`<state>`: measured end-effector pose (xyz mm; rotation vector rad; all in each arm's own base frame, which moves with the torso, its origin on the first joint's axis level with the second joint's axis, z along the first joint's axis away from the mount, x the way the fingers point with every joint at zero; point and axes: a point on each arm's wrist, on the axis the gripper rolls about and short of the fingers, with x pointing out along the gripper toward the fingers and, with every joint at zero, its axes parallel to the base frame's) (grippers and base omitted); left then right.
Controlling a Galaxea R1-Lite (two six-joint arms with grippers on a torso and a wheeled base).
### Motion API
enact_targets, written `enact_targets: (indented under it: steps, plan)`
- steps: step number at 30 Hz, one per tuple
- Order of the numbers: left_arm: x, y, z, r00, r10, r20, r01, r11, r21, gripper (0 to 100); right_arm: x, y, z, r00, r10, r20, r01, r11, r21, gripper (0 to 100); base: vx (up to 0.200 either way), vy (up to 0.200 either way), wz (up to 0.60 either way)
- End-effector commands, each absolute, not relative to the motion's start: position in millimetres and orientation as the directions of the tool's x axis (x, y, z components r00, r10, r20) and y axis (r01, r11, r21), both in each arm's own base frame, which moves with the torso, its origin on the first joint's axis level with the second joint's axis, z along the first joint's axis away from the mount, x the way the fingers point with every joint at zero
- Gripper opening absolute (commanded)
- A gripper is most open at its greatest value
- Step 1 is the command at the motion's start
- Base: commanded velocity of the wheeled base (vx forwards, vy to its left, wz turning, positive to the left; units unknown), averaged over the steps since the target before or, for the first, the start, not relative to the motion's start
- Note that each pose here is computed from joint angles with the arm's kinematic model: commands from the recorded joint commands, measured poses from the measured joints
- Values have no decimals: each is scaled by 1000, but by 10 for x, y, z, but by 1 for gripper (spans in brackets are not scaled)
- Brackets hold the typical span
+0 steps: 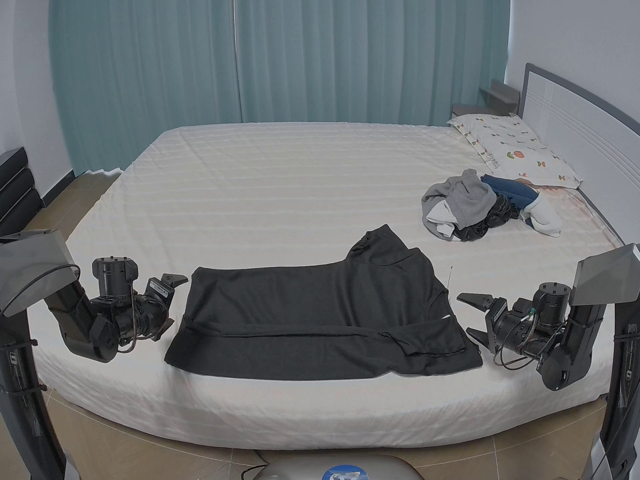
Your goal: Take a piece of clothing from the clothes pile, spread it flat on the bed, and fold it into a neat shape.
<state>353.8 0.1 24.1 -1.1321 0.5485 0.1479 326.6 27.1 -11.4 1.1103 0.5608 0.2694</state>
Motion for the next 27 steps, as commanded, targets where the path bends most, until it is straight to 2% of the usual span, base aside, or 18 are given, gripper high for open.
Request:
enact_targets:
  steps: [1, 16, 20, 22, 27]
  plan:
    - [3495, -49, 252, 853, -172, -492, -382, 436, -815, 100, 3259, 272, -146, 829, 474, -295, 73, 432, 899, 100, 0, 0, 0]
    - [3202, -619, 189, 774, -311, -551, -350, 515, -782, 100, 3253, 282, -159, 826, 478, -300, 72, 439, 896, 100, 0, 0, 0]
    - [3195, -733, 26, 741, -320, -591, -325, 600, -731, 100, 3256, 287, -176, 825, 478, -303, 73, 441, 895, 100, 0, 0, 0]
    - [3195, -757, -18, 732, -318, -602, -325, 615, -719, 100, 3255, 292, -181, 823, 479, -304, 73, 442, 894, 100, 0, 0, 0]
    - [3159, -831, -138, 697, -266, -666, -336, 699, -631, 100, 3254, 302, -191, 821, 481, -307, 66, 454, 889, 100, 0, 0, 0]
